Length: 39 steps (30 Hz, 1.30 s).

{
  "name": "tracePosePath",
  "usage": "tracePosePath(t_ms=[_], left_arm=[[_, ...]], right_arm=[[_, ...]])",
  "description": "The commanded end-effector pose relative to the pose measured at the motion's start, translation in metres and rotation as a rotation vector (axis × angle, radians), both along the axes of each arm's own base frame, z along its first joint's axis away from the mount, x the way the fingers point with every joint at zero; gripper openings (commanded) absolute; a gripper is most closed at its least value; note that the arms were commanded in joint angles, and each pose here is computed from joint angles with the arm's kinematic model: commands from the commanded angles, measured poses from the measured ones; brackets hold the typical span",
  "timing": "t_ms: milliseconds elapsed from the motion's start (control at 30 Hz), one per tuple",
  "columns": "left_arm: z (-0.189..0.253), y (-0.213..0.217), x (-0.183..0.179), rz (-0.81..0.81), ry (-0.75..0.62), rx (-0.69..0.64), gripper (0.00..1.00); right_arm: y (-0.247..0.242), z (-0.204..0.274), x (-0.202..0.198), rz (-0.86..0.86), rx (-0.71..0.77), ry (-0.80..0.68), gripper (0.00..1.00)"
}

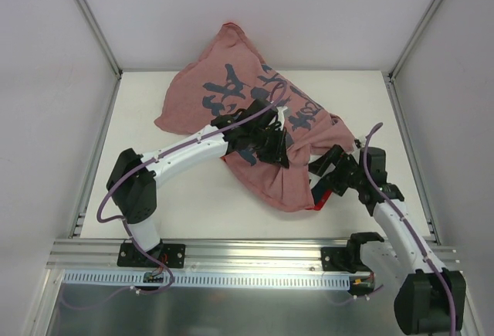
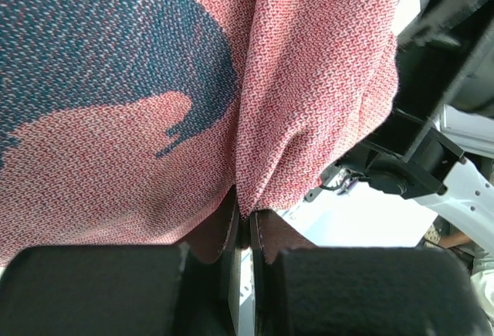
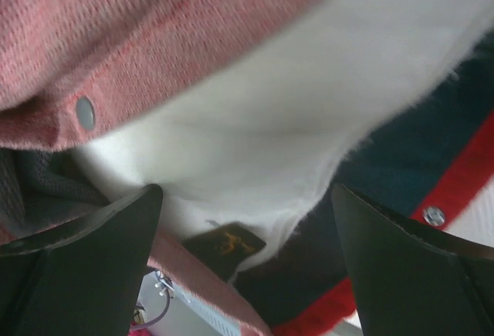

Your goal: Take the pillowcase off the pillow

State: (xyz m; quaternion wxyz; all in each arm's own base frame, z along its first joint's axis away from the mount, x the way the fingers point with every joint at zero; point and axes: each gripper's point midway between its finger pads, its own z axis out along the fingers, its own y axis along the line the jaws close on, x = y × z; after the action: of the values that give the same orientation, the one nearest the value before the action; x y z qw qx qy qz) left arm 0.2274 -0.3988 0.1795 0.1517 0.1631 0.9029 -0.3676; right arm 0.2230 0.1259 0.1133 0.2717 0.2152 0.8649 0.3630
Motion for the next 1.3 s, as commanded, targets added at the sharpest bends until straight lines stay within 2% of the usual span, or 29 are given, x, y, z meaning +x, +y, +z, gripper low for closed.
tracePosePath(t_ms=[0,133,167,233,333,367,400,433,533,633,700,733,867,967,1100,1133,1267], left_arm=[[0.027,-0.002,-0.001,-0.012,-0.021,-0.073,0.00],[0.026,0.000,-0.001,-0.006,-0.020,-0.069,0.00],[0.025,0.001,-0.003,-0.009,-0.016,-0.066,0.00],[0.022,0.002,-0.006,-0.013,-0.009,-0.064,0.00],[0.016,0.005,-0.008,-0.011,0.006,-0.053,0.00],[0.015,0.006,-0.009,-0.008,0.009,-0.049,0.00],[0.014,0.007,-0.010,-0.010,0.010,-0.048,0.00],[0.014,0.008,-0.010,-0.009,0.008,-0.049,0.00],[0.016,0.016,-0.011,-0.004,-0.021,-0.041,0.00],[0.015,0.036,-0.013,0.004,-0.051,-0.023,0.00],[0.012,0.048,-0.012,0.020,-0.057,-0.007,0.00],[0.009,0.059,-0.013,0.032,-0.064,0.009,0.00],[0.015,0.096,0.007,0.131,-0.074,0.005,0.00],[0.031,0.123,0.040,0.233,-0.124,-0.005,0.00],[0.037,0.127,0.069,0.246,-0.211,0.045,0.00],[0.022,0.124,0.073,0.236,-0.179,0.069,0.00],[0.016,0.098,0.054,0.123,-0.054,-0.012,0.00]], right_arm=[[0.010,0.012,0.028,-0.007,0.053,-0.109,0.96],[0.007,0.010,0.046,-0.054,0.070,-0.165,0.96],[0.010,0.023,0.056,-0.057,0.098,-0.245,0.96],[0.015,0.024,0.061,-0.066,0.132,-0.276,0.96],[0.034,0.020,0.065,-0.013,0.127,-0.240,0.97],[0.040,0.024,0.066,0.007,0.138,-0.244,0.75],[0.046,0.032,0.066,0.025,0.153,-0.248,0.27],[0.046,0.037,0.066,0.021,0.154,-0.250,0.03],[0.037,0.063,0.069,-0.007,0.098,-0.279,0.01],[0.017,0.125,0.063,-0.053,0.027,-0.440,0.01],[0.009,0.141,0.055,-0.068,0.009,-0.438,0.01],[0.005,0.167,0.052,-0.076,0.007,-0.487,0.01],[-0.017,0.204,0.036,-0.111,-0.031,-0.553,0.01],[-0.020,0.192,0.026,-0.102,-0.043,-0.502,0.01],[-0.015,0.172,0.030,-0.118,0.022,-0.434,0.01],[-0.012,0.173,0.032,-0.110,0.039,-0.431,0.01],[-0.010,0.191,0.042,-0.115,0.056,-0.460,0.01]])
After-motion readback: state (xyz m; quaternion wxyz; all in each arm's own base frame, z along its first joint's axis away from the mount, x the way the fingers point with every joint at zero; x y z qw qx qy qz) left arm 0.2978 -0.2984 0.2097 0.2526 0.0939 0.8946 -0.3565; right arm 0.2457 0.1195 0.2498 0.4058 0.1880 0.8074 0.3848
